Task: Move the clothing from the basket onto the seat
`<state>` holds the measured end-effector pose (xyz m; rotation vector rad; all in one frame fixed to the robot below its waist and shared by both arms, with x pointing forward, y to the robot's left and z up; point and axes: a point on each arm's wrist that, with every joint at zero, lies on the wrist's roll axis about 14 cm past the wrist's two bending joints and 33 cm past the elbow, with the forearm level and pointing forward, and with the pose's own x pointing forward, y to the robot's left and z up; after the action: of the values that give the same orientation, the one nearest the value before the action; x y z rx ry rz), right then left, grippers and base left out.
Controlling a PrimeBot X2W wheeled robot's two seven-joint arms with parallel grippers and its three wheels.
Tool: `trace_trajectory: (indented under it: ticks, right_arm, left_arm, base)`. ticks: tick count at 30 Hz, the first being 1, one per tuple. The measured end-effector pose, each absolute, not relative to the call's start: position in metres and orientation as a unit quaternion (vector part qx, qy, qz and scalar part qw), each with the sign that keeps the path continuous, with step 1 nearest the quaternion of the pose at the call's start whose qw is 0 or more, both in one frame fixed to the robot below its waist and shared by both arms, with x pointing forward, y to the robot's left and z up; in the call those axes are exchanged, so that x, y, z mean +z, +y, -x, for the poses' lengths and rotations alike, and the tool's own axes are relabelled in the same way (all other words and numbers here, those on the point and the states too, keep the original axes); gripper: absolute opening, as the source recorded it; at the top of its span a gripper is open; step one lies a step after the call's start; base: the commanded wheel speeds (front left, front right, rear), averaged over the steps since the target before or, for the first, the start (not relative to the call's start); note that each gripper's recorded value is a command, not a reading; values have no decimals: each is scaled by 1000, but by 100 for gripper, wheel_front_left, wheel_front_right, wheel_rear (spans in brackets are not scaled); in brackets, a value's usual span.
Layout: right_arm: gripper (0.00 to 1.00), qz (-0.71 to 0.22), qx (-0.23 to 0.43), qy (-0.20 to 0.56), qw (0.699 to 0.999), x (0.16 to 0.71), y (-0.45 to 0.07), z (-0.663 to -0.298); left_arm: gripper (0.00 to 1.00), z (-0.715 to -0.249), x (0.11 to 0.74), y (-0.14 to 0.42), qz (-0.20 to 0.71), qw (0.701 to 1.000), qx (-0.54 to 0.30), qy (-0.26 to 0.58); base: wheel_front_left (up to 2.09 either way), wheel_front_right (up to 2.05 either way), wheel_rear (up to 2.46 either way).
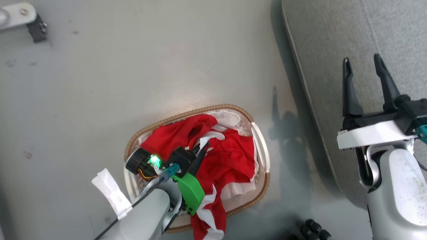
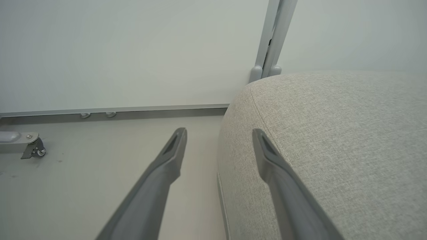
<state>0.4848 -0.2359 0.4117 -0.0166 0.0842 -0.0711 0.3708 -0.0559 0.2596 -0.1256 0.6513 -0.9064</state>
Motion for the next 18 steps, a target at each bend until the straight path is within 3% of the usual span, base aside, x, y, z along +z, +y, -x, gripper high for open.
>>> trace_trajectory:
  ticks: [18]
  right_arm:
    - [100,0,6,-17,1000,480,-201,-446]
  left_arm:
    - [0,-414,411,4,-53,915,-390,87]
  base:
    - [0,0,0]
